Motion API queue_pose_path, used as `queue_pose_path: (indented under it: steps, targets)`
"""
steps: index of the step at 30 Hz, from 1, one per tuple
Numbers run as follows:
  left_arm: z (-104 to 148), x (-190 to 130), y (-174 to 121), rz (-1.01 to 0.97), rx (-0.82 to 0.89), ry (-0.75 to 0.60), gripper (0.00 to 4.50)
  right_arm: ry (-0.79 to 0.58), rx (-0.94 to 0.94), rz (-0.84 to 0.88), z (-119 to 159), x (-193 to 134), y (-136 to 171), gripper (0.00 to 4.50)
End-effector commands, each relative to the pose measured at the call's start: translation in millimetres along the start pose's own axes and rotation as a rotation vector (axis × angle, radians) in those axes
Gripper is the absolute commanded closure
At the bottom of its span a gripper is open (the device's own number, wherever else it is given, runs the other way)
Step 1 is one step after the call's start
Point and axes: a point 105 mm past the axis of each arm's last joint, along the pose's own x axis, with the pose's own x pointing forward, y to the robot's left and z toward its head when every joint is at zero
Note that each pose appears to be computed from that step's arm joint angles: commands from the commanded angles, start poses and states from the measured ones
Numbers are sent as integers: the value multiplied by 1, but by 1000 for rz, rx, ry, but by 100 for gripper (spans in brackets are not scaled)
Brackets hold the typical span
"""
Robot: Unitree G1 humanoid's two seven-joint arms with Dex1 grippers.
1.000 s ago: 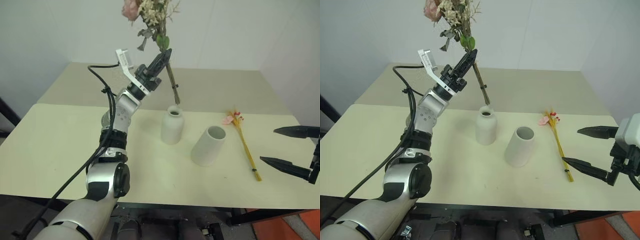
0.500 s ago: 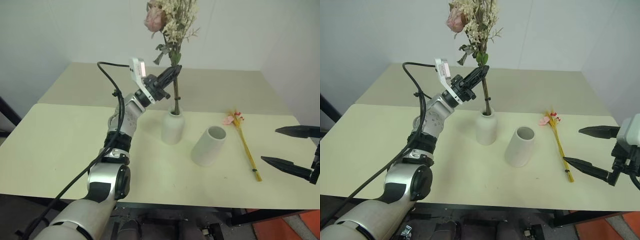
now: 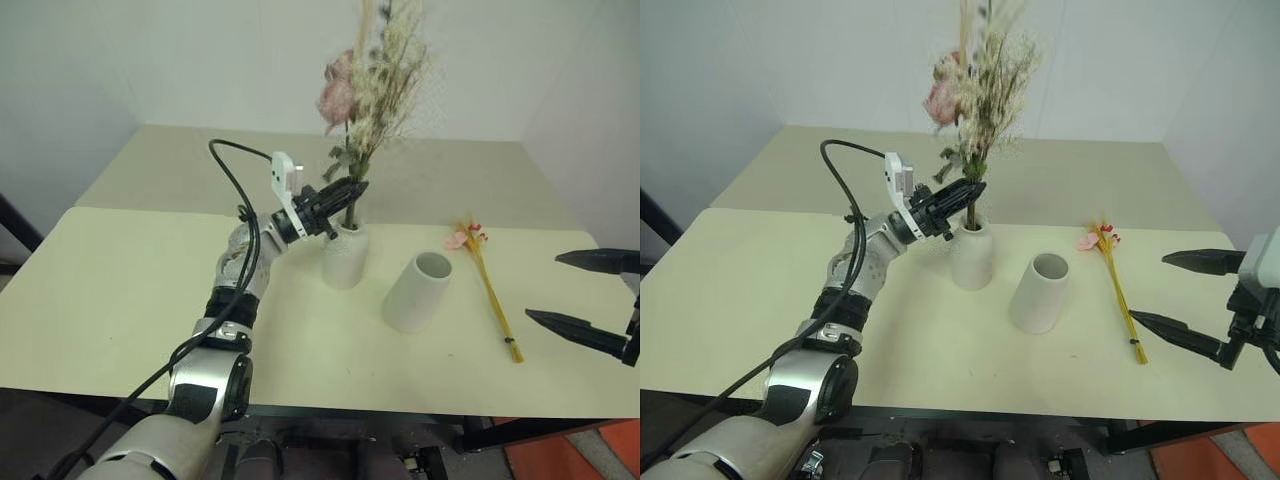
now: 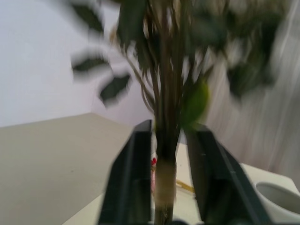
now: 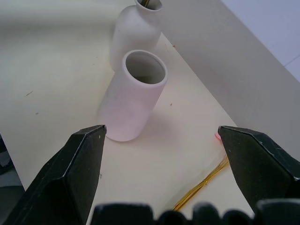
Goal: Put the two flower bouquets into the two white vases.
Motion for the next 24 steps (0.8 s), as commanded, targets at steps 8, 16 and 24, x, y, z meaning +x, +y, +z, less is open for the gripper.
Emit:
queue_pose_path:
  steps: [8, 16, 24]
  targets:
    - [23, -42, -7, -37, 113, 256, 61, -5, -42, -14, 3, -2, -6, 0]
    - [66, -127, -30, -111, 271, 563, 61, 65, 44, -51, -13, 22, -24, 0]
    - [75, -173, -53, -148, 293, 639, 61, 293, 221, -138, -60, 86, -61, 0]
